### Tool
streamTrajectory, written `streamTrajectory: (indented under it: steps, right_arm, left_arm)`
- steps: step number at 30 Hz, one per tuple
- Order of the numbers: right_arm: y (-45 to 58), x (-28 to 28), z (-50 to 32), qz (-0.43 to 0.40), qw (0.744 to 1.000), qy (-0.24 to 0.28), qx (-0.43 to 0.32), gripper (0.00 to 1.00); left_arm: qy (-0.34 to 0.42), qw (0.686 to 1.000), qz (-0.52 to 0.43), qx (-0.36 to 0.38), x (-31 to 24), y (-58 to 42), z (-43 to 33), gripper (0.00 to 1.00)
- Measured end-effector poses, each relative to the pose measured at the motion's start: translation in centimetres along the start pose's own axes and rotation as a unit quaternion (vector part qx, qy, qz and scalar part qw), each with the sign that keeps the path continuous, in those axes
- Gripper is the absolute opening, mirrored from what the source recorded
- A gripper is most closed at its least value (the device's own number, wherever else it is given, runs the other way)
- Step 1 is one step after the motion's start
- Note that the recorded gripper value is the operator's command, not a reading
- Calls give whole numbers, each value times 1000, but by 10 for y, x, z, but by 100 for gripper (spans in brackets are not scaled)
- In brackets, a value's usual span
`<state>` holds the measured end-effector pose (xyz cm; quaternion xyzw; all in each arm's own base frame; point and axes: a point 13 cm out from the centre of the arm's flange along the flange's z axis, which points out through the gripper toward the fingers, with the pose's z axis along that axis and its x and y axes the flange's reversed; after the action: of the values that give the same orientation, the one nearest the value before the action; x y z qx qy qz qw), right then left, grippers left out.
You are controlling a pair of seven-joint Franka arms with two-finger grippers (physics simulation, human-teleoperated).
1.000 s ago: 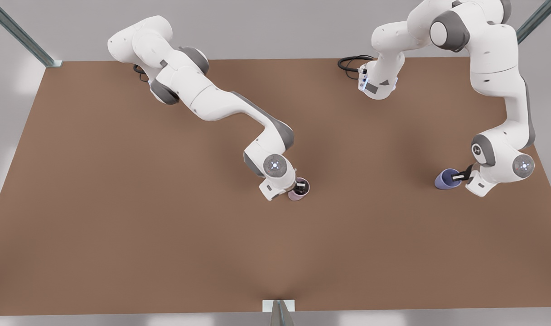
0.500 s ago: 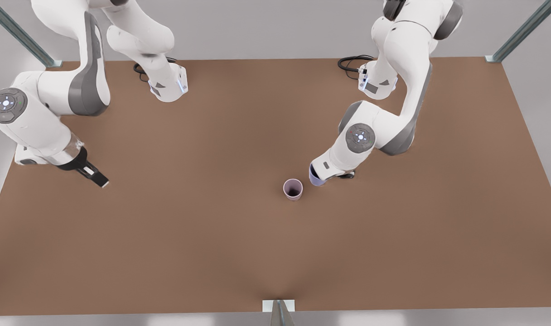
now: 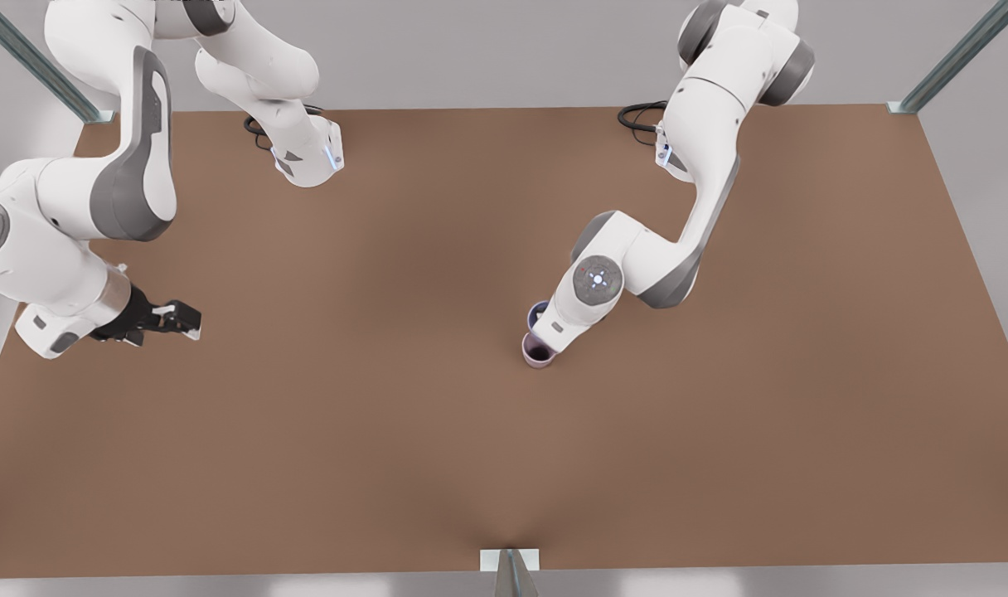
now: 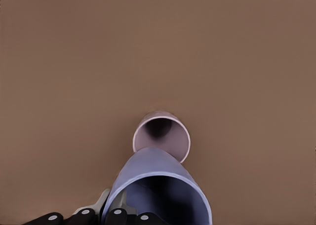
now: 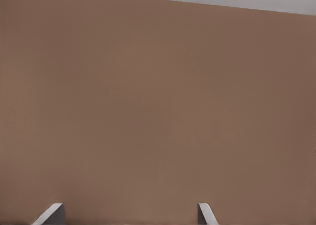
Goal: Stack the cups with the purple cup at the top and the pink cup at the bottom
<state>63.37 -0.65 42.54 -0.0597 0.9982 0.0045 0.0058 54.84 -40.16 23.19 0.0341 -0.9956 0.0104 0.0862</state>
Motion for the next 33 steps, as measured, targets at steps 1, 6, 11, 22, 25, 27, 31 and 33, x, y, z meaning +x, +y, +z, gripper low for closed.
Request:
streamTrajectory:
  steps: [1, 6, 11, 22, 25, 27, 31, 33]
  right_arm:
    - [-2, 0, 0, -2, 1000, 1, 2, 100]
    - [0, 11, -2, 16, 1000, 17, 2, 100]
    - [-3, 19, -1, 39, 999, 31, 0, 100]
    - [2, 22, 3, 65, 997, 40, -4, 100]
    - [3, 22, 4, 70, 997, 42, -4, 100]
    - [3, 23, 3, 72, 996, 42, -4, 100]
    - [1, 23, 3, 79, 996, 43, -4, 100]
    - [2, 23, 3, 80, 996, 43, -4, 100]
  left_arm:
    - [-2, 1000, -9, 2, -1, -1, 1, 21]
    - [-12, 999, -51, 16, -6, -7, -1, 21]
    - [-21, 996, -82, 25, -13, -12, 4, 21]
    - [-14, 992, -126, 20, -13, -9, 37, 21]
    - [-13, 991, -134, 19, -12, -8, 48, 21]
    - [-12, 990, -139, 19, -12, -7, 55, 25]
    - [-15, 988, -148, 31, -14, -11, 56, 100]
    - [-18, 988, -149, 40, -16, -14, 52, 100]
